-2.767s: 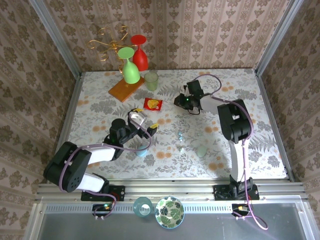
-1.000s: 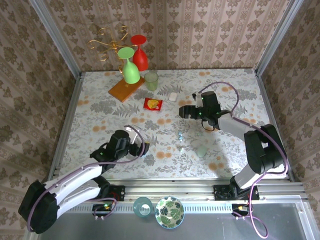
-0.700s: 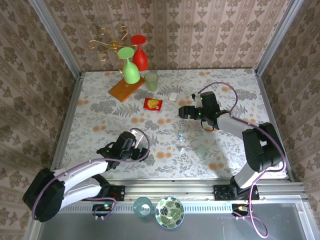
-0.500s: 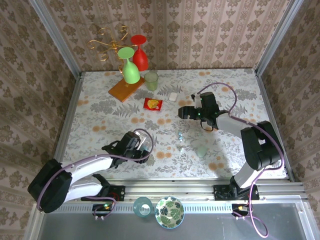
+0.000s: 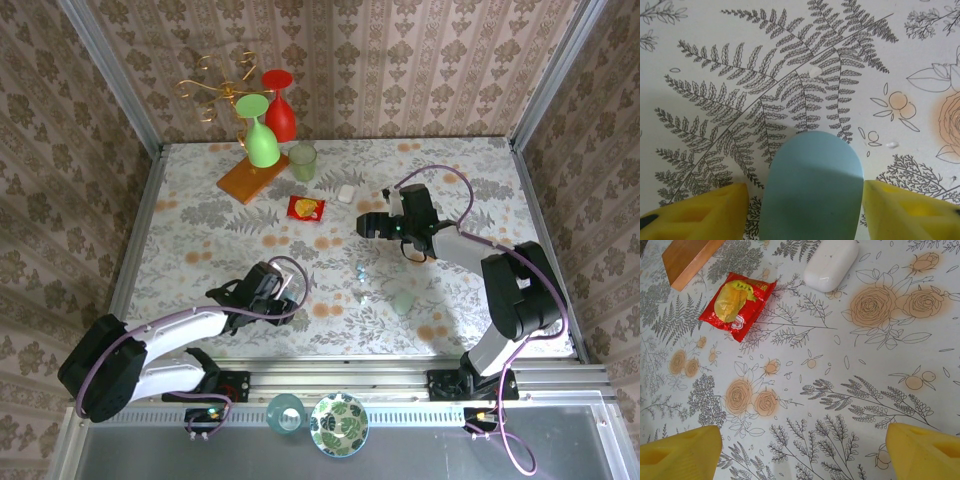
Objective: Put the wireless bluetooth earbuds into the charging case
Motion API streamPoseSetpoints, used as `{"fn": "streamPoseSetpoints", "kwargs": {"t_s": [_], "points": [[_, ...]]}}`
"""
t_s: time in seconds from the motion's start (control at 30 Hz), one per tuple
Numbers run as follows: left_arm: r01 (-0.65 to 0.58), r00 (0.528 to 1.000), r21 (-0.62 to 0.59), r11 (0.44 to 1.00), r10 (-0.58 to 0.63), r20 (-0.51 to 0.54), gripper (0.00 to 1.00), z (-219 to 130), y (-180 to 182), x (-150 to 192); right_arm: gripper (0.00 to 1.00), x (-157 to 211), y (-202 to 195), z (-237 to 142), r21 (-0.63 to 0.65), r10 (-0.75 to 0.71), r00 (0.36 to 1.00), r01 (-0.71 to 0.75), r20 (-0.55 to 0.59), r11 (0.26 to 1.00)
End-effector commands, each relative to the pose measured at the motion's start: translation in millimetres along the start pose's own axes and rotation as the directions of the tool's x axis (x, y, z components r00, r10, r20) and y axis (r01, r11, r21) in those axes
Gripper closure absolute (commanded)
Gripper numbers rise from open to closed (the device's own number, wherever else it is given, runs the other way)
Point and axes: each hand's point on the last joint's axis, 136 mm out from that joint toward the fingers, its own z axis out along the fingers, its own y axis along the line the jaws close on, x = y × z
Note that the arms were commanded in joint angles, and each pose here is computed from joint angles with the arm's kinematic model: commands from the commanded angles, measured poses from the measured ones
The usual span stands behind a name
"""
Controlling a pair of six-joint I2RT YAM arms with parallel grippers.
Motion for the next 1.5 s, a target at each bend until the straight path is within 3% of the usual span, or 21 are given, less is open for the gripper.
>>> {"fn": "streamPoseSetpoints", "kwargs": {"t_s": [0.0, 0.2, 0.47, 0.7, 0.9, 1.07, 1.27, 1.47], "points": [[0.024, 0.999, -0.01, 1.0, -0.025, -0.026, 0.37, -2, -1, -1, 0.14, -11, 6, 2, -0.012, -0.011, 1.0, 0.011, 0.023, 1.0], [0.039, 0.998, -0.01, 0.999, -0.039, -0.043, 0.36, -4, -3, 5, 0.14, -11, 5, 3, -0.011, -0.01, 1.0, 0.011, 0.02, 1.0], [0.016, 1.0, 0.003, 1.0, -0.016, -0.008, 0.56, -9, -6, -2, 0.15, -14, 10, 2, -0.031, 0.02, 1.0, -0.02, 0.021, 0.999], [-0.136, 0.978, 0.111, 0.985, 0.115, 0.172, 0.58, -23, -31, -47, 0.17, -11, 34, -17, -0.134, 0.131, 0.991, -0.133, -0.026, 0.982], [-0.256, 0.917, 0.159, 0.954, 0.188, 0.351, 0.6, -35, -48, -94, 0.17, 13, 66, -46, -0.251, 0.24, 0.952, -0.284, -0.191, 0.925], [-0.412, 0.837, 0.251, 0.876, 0.254, 0.485, 0.61, -49, -79, -128, 0.18, 38, 97, -66, -0.382, 0.297, 0.895, -0.416, -0.334, 0.825], [-0.503, 0.774, 0.274, 0.819, 0.287, 0.564, 0.6, -58, -97, -151, 0.21, 60, 120, -79, -0.434, 0.306, 0.855, -0.484, -0.418, 0.76], [-0.543, 0.745, 0.294, 0.786, 0.29, 0.601, 0.6, -63, -107, -159, 0.3, 67, 143, -82, -0.484, 0.273, 0.856, -0.481, -0.439, 0.731]]}}
